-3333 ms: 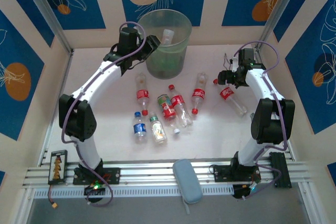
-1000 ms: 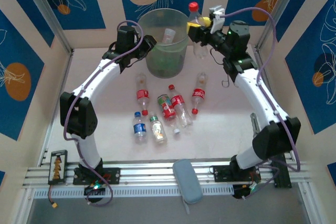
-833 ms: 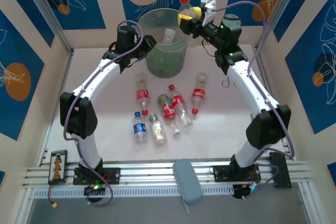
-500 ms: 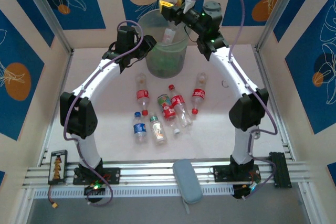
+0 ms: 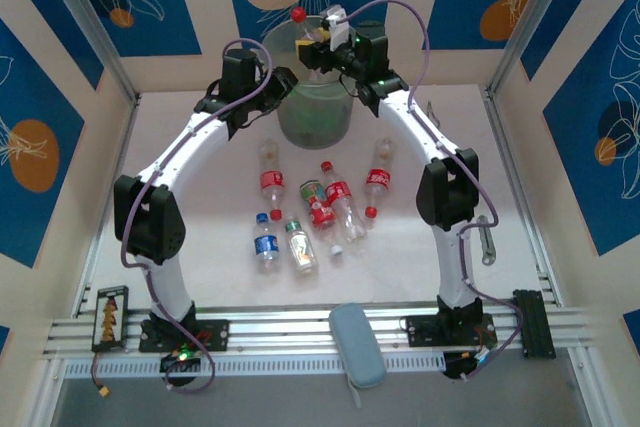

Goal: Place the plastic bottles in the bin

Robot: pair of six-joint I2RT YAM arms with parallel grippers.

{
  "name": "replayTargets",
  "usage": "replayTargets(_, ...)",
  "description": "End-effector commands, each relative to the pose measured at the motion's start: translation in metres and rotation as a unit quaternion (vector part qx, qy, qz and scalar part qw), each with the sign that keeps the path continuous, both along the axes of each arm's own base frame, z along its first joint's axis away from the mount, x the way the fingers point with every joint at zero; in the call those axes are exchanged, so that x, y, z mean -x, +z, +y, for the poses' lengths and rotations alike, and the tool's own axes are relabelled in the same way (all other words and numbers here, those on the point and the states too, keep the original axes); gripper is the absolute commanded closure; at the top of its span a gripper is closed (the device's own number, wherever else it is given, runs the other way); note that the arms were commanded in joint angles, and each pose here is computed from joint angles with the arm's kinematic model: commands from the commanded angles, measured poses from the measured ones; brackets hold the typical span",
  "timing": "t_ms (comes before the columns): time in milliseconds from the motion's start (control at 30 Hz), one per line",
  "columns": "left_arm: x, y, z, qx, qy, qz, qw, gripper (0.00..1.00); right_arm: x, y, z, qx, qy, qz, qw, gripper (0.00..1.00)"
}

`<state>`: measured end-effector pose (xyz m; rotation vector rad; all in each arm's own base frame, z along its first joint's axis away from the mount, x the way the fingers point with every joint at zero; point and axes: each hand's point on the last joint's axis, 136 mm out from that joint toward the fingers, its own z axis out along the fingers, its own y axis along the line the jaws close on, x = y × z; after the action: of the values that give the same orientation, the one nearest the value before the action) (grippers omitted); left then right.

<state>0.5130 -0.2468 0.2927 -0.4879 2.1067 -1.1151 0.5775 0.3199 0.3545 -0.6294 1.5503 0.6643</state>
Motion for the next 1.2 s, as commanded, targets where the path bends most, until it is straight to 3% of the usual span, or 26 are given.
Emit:
replayTargets(0, -0.002, -0.011, 0.007, 0.001, 0.004, 0.01, 1.0, 0.66, 0.0, 0.005, 0.004, 0.006, 0.004, -0.005, 1.0, 0.43)
replayTargets(267, -0.001, -0.012, 0.009, -0.003, 0.009, 0.011, 1.0, 0.65, -0.002, -0.01, 0.01, 0.031, 0.005, 0.003, 1.0, 0.25)
replayTargets(433, -0.001, -0.012, 0.008, 0.0, 0.008, 0.012, 1.0, 0.66, 0.0, -0.003, 0.01, 0.035, 0.004, -0.001, 0.999, 0.2)
replayTargets(700, 0.0, -0.011, 0.009, -0.001, 0.007, 0.009, 1.0, 0.66, 0.024, 0.049, 0.005, 0.045, 0.008, -0.024, 0.999, 0.15)
replayTargets(933, 0.0, -0.011, 0.008, 0.001, 0.005, 0.008, 1.0, 0.66, 0.06, 0.097, -0.046, 0.051, -0.08, 0.013, 0.995, 0.17)
replayTargets(1167, 0.0, -0.015, 0.008, 0.005, 0.005, 0.012, 1.0, 0.66, 0.097, 0.055, -0.134, 0.036, -0.172, 0.141, 0.974, 0.21)
